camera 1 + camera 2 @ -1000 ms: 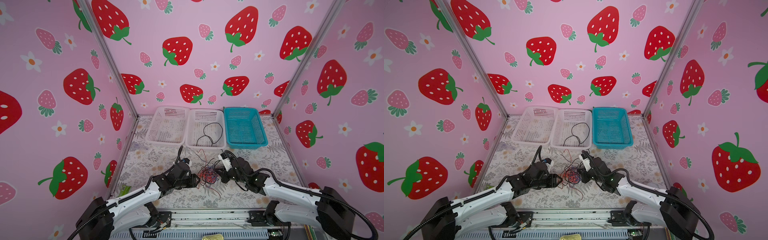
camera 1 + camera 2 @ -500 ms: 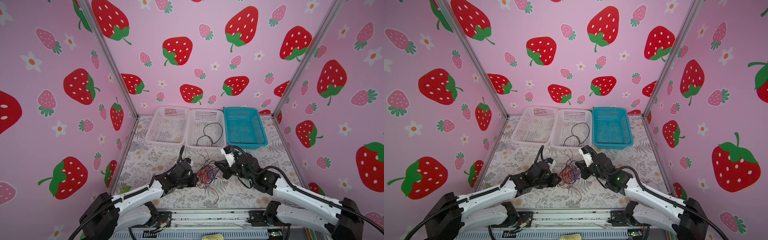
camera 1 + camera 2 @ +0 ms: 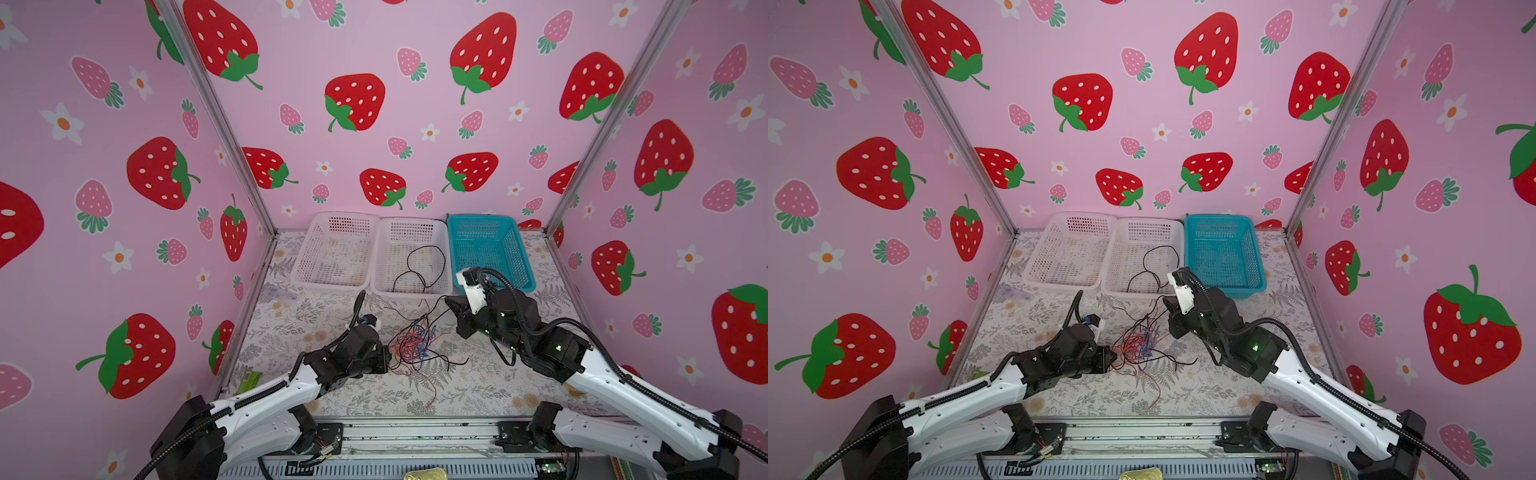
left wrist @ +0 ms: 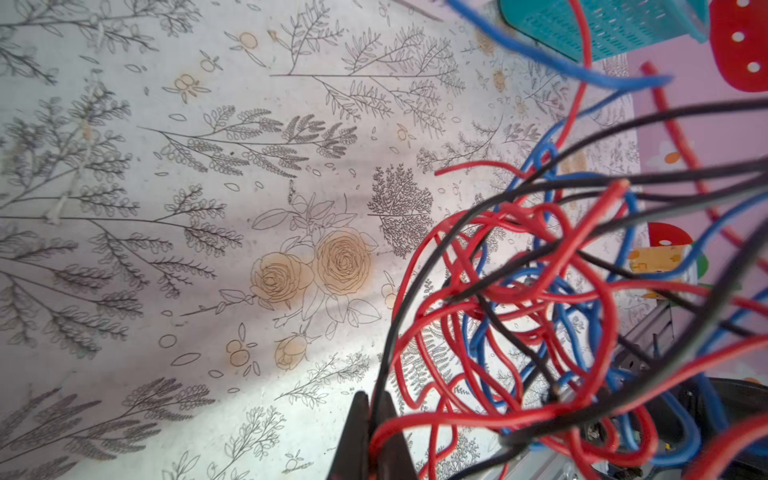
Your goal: Untangle the cables
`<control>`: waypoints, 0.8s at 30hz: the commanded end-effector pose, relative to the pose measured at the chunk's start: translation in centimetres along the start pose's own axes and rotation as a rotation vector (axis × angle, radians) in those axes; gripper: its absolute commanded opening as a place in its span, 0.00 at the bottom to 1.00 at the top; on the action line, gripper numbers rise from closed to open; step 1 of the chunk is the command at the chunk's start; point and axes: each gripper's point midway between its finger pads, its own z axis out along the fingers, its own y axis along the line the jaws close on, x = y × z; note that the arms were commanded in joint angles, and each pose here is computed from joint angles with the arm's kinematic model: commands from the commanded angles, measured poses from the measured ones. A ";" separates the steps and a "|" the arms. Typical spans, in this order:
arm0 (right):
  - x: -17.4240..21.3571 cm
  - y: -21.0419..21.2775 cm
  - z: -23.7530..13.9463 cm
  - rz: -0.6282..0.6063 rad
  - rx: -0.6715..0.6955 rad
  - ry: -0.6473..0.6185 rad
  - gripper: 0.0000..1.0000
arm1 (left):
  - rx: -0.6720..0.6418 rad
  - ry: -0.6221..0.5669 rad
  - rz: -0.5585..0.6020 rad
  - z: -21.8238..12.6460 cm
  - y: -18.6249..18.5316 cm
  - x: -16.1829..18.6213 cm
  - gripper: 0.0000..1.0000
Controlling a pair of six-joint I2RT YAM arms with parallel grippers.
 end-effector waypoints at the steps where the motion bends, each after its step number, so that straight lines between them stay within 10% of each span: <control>1: -5.1 -2.1 -2.7 -0.016 0.126 -0.127 0.00 | -0.142 0.034 0.003 0.0 3.3 1.4 0.00; 24: -19.8 -5.6 -13.8 -0.079 0.374 -0.369 0.00 | -0.273 0.089 -0.035 0.5 7.0 2.5 0.00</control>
